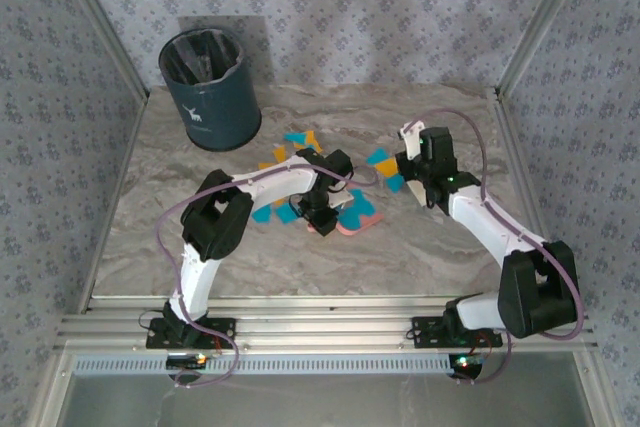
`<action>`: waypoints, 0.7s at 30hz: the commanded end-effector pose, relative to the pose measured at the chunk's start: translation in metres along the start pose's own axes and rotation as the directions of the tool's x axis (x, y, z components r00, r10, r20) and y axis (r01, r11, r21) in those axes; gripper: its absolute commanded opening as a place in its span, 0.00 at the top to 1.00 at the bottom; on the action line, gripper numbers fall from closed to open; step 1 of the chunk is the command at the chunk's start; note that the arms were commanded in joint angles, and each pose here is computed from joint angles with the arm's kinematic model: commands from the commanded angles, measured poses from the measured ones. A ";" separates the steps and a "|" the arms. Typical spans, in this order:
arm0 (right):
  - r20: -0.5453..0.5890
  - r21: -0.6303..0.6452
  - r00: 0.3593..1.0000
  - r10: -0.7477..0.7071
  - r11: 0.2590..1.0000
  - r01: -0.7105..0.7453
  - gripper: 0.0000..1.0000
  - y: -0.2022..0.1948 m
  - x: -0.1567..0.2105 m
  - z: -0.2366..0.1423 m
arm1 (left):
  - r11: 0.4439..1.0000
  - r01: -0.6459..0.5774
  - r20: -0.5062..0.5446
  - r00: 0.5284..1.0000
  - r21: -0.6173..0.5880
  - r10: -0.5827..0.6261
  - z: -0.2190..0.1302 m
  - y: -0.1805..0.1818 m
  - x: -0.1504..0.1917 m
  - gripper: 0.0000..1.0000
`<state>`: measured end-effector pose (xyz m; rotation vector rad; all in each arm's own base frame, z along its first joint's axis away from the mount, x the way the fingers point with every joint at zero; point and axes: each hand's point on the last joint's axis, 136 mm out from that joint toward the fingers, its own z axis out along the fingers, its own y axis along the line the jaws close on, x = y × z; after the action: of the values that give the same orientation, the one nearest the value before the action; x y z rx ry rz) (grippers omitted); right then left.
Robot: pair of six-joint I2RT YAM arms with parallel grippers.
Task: Sweep away the paper scraps from the table
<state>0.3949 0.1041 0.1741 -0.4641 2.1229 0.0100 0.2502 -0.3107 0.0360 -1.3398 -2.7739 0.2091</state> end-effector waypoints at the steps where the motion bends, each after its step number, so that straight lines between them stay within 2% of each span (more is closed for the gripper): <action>1: 0.006 -0.079 0.999 -0.051 0.996 0.052 1.00 0.018 -0.004 -0.004 | 1.000 0.020 -0.046 0.999 0.018 -0.019 0.002 0.000 0.006 1.00; 21: -0.027 -0.224 0.990 -0.138 0.966 0.128 1.00 0.074 0.016 -0.036 | 1.000 0.025 -0.047 0.999 0.013 -0.025 0.006 0.000 0.006 1.00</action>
<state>0.3493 0.1574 0.1740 -0.6962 2.1148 0.1373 0.2510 -0.3115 0.0366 -1.3359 -2.7776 0.2097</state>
